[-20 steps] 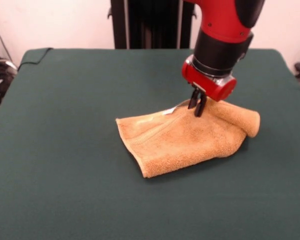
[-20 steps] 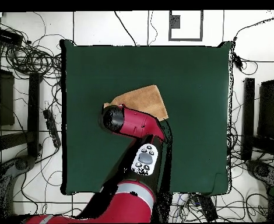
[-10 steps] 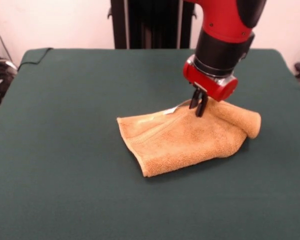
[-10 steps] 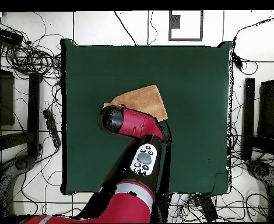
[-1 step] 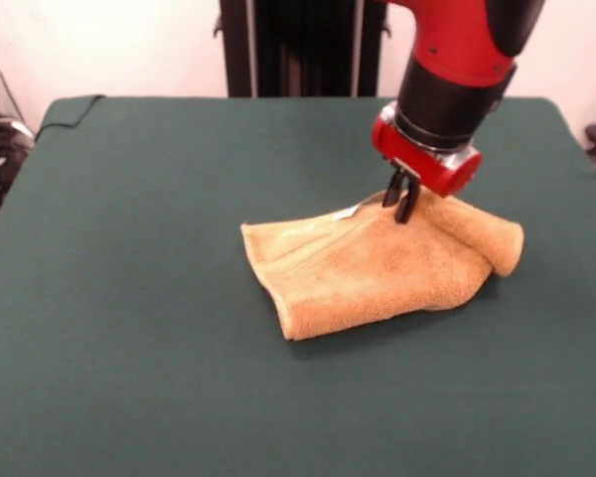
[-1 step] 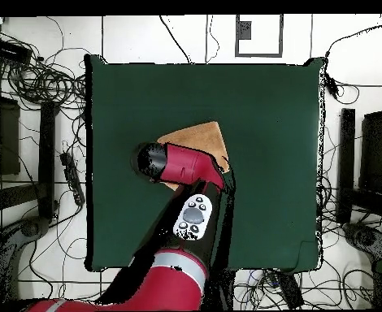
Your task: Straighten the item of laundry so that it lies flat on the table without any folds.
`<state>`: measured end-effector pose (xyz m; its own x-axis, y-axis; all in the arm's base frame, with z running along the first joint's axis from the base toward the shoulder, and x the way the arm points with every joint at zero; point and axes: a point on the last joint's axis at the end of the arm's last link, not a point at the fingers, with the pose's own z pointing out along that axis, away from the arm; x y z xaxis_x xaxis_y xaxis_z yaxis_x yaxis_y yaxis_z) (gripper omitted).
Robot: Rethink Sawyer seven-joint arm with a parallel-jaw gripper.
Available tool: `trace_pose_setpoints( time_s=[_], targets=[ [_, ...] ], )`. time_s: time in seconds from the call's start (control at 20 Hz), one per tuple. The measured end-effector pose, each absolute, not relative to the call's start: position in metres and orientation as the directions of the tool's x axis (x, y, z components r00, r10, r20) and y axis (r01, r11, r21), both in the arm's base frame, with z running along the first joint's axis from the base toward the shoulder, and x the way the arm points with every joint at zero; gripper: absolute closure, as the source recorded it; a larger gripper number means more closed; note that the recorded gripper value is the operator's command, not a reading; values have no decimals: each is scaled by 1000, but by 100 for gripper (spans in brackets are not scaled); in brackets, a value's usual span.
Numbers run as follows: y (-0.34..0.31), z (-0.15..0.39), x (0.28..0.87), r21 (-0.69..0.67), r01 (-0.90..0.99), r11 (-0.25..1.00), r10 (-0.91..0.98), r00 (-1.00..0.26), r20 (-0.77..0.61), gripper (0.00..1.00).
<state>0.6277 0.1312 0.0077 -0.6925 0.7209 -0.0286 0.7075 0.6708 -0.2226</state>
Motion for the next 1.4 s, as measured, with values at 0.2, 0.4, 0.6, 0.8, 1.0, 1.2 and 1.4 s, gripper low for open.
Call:
trace_pose_setpoints(
  time_s=[0.2,0.4,0.6,0.8,1.0,1.2,1.4],
  targets=[
    [140,16,627,-268,685,678,716,-698,27,100],
    [144,24,630,-292,674,678,717,-694,64,100],
    [144,27,637,-286,675,681,715,-697,55,100],
    [143,25,640,-303,669,679,715,-696,65,100],
    [144,18,638,-339,653,677,717,-690,103,100],
    [144,12,636,-386,626,678,714,-686,140,100],
    [145,1,641,-443,583,682,701,-693,167,100]
  ],
)
